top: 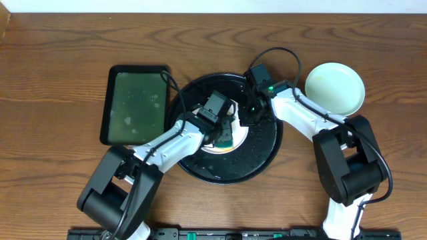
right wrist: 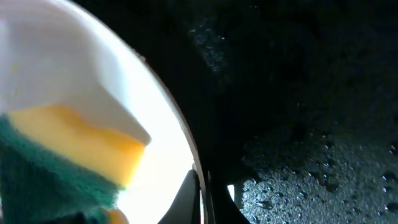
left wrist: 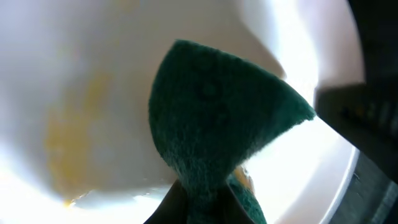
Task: Clean dirty plates on tray and stack at the side
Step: 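Scrub the pink plate with the sponge while the right gripper holds its rim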
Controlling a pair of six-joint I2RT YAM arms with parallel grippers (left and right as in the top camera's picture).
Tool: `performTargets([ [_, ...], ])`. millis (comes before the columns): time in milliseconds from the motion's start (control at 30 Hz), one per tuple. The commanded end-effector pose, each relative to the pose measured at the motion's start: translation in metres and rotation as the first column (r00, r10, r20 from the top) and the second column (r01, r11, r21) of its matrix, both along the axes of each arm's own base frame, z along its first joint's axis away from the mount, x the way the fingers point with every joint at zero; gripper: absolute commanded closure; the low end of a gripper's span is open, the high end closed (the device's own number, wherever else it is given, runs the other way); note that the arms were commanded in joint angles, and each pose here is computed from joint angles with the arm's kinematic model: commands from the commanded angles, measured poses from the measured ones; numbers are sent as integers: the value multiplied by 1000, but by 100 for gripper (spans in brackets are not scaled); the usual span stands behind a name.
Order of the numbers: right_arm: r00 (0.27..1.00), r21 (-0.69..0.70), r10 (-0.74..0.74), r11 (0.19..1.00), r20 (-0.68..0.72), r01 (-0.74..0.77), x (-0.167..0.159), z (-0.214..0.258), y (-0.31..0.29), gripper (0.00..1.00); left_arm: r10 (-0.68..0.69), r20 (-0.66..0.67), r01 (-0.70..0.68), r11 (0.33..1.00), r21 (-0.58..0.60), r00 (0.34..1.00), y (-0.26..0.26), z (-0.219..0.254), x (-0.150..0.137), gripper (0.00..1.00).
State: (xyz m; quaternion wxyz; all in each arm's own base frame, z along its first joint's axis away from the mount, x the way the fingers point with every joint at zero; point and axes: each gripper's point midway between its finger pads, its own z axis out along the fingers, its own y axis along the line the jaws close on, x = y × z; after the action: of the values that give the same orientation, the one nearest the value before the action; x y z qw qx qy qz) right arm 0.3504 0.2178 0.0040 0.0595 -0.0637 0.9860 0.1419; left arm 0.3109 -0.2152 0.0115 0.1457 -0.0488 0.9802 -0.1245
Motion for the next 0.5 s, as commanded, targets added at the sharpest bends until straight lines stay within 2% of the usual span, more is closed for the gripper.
performTargets([
  [0,996,-16,42,999,-81,-44,-23,-26,7,99,126,158,-170,935,311,979,69,-3,24,92],
  [167,995,-19,56,998,-79,-58,-23,-26,7,99,166,228,-245,890,385,960,95,6,34,92],
  [467,996,-104,35,994,-79,-43,-24,-30,-10,99,278,320,-374,881,290,906,125,49,54,92],
])
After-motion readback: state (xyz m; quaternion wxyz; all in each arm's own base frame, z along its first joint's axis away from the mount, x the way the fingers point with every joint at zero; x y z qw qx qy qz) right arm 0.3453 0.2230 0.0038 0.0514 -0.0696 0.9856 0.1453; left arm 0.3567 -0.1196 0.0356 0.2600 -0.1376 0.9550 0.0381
